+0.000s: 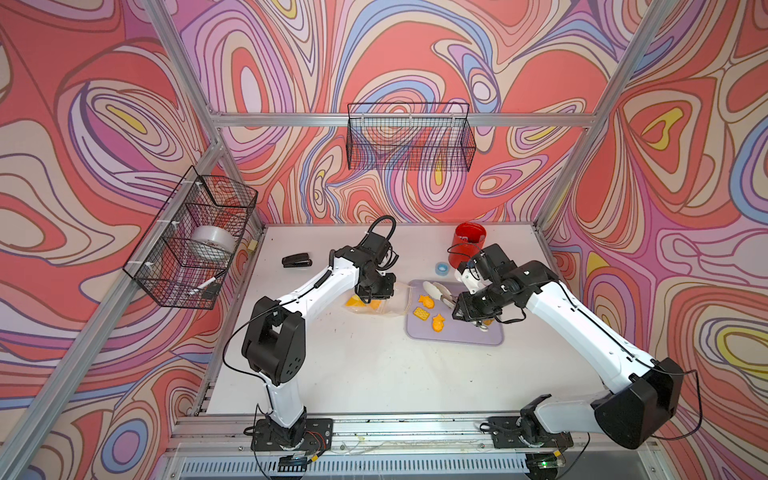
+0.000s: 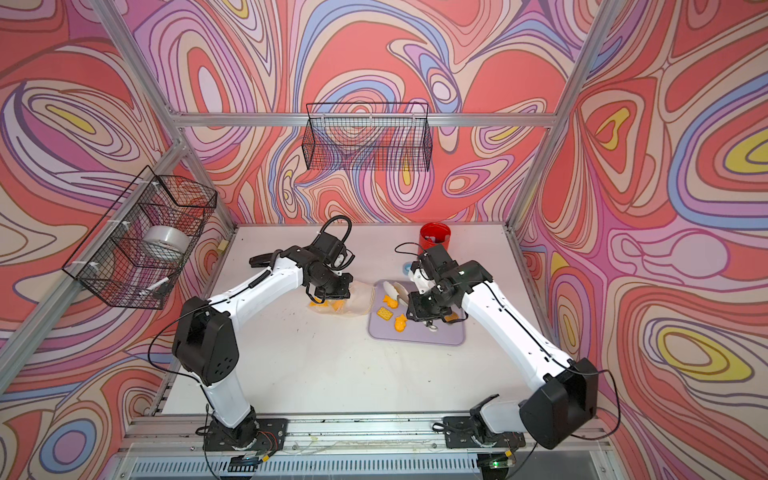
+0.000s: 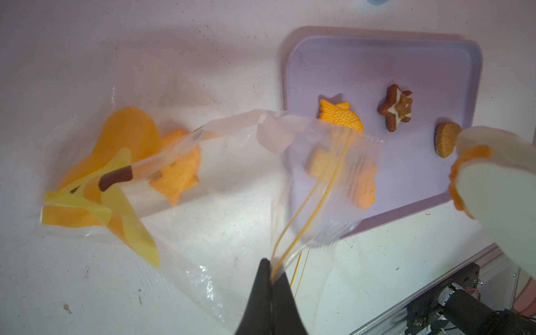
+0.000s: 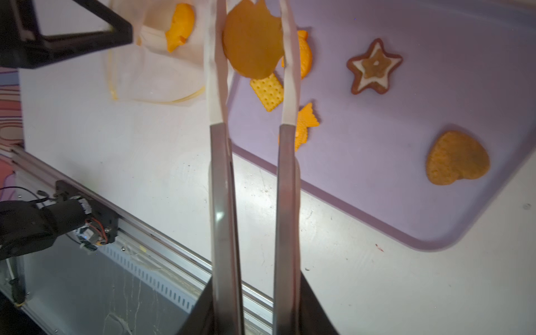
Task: Put the cookies into a resealable bag to prevent moisture
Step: Place the cookie in the ziploc bag, then pick up the cookie from the tray, then place the cookie in the ziploc bag.
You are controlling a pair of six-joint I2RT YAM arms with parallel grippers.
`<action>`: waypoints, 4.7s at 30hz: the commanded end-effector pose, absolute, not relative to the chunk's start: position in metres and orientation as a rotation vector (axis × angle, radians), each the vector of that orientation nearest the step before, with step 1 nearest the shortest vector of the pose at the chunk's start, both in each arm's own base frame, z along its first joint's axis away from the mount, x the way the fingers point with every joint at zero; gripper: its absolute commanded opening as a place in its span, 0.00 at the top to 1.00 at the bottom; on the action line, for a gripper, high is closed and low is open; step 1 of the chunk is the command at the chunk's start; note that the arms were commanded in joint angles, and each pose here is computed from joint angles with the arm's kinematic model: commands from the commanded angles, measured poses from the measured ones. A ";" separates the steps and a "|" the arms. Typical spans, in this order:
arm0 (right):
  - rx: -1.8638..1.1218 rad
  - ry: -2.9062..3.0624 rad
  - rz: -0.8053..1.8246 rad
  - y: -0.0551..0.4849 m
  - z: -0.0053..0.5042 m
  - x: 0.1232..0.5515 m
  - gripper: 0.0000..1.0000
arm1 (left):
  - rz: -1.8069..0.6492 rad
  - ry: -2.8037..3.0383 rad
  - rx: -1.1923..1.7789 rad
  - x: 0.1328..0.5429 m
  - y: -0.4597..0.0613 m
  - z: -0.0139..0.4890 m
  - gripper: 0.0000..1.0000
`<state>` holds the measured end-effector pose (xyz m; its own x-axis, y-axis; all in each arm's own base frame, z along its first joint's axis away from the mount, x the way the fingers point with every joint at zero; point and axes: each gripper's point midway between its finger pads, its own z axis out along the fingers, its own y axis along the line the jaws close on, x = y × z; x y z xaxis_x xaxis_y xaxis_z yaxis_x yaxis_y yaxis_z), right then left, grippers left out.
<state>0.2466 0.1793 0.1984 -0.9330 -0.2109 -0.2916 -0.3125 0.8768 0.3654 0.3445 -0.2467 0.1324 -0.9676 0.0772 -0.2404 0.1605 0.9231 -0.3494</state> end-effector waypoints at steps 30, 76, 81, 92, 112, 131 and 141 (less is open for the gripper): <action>-0.438 2.722 0.900 0.248 0.167 0.271 0.57 | -0.597 2.838 0.174 0.348 -0.253 0.142 1.00; -0.362 3.147 -0.103 0.137 0.125 0.201 0.54 | -0.485 2.871 0.128 0.352 -0.240 0.127 1.00; -0.375 3.113 -0.063 0.141 0.135 0.204 0.54 | -0.490 2.867 0.128 0.351 -0.240 0.128 1.00; -0.487 3.127 0.012 0.156 0.111 0.209 0.55 | -0.478 2.862 0.135 0.350 -0.237 0.132 1.00; -0.431 2.935 0.119 0.159 0.168 0.230 0.68 | -0.535 2.862 0.169 0.348 -0.245 0.131 1.00; -0.553 2.780 0.658 0.242 0.180 0.254 0.68 | -0.597 2.843 0.189 0.348 -0.252 0.140 1.00; -0.493 2.811 0.696 0.252 0.155 0.261 0.66 | -0.588 2.834 0.186 0.351 -0.252 0.146 1.00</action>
<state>0.2509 0.2402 0.1543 -0.9261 -0.2935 -0.2372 -0.3666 0.8488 0.3809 0.3469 -0.2524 0.1267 -0.9728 0.0782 -0.2179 0.1557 0.9175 -0.3660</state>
